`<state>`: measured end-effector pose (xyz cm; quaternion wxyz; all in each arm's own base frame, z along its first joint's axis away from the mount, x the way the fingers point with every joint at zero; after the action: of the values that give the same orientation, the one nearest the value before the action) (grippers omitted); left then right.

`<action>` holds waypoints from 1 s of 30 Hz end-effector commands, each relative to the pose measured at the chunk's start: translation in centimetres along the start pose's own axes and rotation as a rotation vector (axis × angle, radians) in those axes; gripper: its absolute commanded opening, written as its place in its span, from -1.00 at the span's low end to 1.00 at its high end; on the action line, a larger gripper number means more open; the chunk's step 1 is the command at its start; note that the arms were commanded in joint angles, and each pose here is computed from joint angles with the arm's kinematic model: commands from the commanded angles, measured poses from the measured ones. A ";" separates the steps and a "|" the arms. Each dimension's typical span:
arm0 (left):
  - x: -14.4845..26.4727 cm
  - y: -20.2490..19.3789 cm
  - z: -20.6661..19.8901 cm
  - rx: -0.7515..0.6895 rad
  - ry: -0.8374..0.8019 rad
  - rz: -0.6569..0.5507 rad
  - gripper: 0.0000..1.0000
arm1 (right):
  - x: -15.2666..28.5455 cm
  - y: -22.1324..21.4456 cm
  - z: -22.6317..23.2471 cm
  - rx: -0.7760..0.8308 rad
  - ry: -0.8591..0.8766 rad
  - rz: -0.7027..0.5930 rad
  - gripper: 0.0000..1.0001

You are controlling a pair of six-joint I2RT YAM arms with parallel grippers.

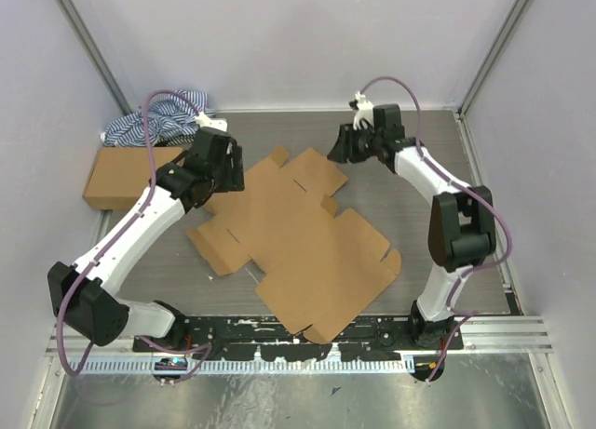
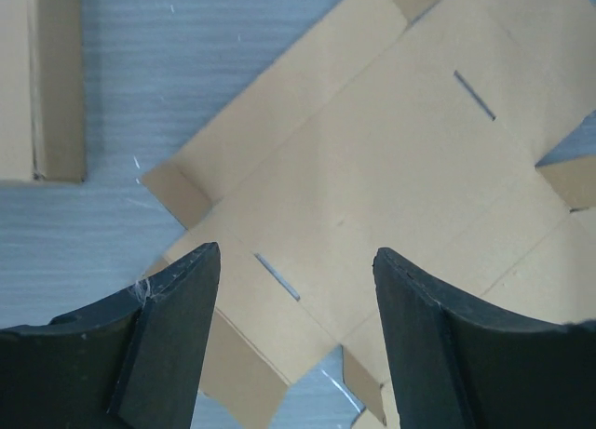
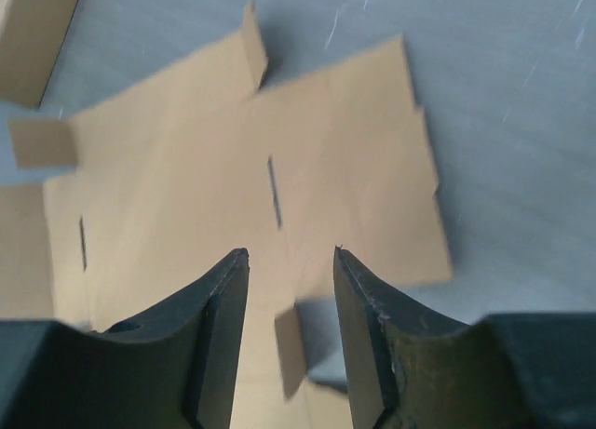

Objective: Fold the paper box

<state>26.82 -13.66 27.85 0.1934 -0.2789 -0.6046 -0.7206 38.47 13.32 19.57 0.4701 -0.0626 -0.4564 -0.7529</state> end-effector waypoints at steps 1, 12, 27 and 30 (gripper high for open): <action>-0.4 -1.6 0.4 0.120 -0.012 0.161 0.47 | -2.8 2.9 -0.4 -0.014 -0.140 -0.003 0.01; -4.6 -6.1 6.7 0.462 0.079 0.349 0.51 | -2.0 1.0 0.3 0.004 -0.220 -0.086 0.02; -12.2 -6.7 7.3 0.462 0.202 0.464 0.42 | 1.2 -1.2 0.7 0.028 -0.249 -0.141 -0.01; -13.1 -6.7 7.6 0.446 0.229 0.479 0.38 | 1.3 -1.3 0.7 0.034 -0.251 -0.141 -0.02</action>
<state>32.28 -6.11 15.09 0.4798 -0.3087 -0.6385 -0.5166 36.34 13.18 17.56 0.3847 -0.1560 -0.5135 -0.7510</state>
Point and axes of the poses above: each gripper's point midway between its finger pads, its own x axis back along the fingers, its own z axis along the line the jaws close on, y = z × x, the point moved 9 cm from there along x, back along the fingers, and after that the axes turned 12 degrees about -x, right-handed, at the moved point
